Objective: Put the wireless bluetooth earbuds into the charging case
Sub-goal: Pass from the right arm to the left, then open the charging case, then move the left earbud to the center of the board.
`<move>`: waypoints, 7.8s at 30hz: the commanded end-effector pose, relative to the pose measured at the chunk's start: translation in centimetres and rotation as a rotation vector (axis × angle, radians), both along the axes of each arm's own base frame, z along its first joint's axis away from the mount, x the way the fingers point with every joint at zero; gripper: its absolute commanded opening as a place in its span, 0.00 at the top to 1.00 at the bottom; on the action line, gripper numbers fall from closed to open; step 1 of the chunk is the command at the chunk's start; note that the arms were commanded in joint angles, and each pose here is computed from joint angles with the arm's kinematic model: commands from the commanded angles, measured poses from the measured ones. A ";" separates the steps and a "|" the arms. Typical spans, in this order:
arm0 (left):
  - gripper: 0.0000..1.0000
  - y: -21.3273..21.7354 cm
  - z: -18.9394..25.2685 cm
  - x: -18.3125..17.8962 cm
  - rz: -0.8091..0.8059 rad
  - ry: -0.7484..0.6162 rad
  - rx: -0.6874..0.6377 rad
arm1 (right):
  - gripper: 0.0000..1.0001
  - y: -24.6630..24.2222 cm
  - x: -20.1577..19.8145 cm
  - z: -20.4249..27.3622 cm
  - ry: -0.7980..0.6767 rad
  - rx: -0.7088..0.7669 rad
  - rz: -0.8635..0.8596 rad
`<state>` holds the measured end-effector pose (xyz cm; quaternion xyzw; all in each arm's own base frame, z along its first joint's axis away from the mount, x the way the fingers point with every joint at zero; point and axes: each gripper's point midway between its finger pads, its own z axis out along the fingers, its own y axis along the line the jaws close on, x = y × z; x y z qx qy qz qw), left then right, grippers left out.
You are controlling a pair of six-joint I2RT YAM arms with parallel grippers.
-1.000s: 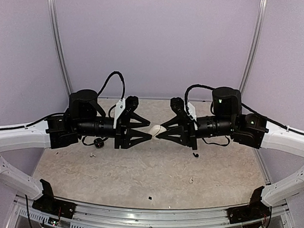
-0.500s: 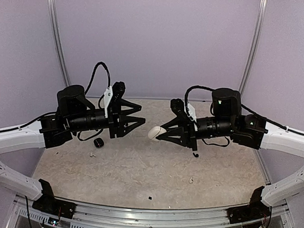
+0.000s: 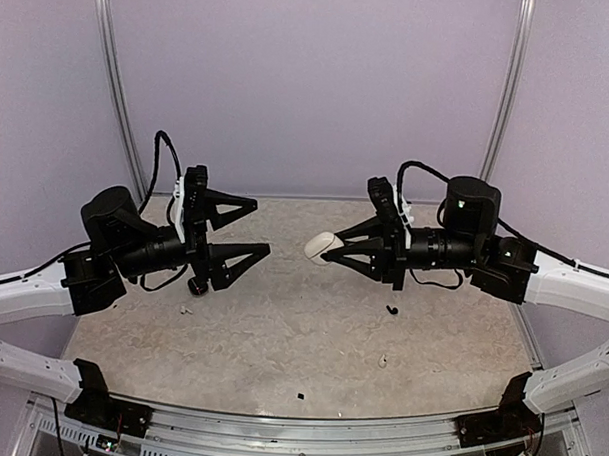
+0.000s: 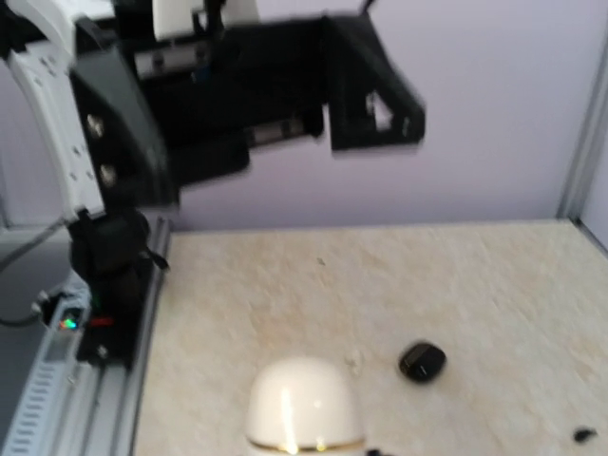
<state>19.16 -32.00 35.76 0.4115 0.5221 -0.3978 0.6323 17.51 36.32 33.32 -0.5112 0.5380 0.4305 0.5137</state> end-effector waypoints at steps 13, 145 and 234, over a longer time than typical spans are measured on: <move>0.37 -6.5 -1.3 -3.2 -0.274 0.003 0.104 | 1.00 0.2 -1.4 2.7 -0.026 0.106 0.096; 0.37 -4.9 0.6 -0.9 -0.164 -0.021 -0.009 | 1.00 -1.7 -1.5 -0.8 0.002 0.011 0.038; 0.34 -21.5 -30.7 -3.3 -0.050 0.186 0.438 | 0.99 -9.2 -0.7 2.0 -0.250 0.153 -0.191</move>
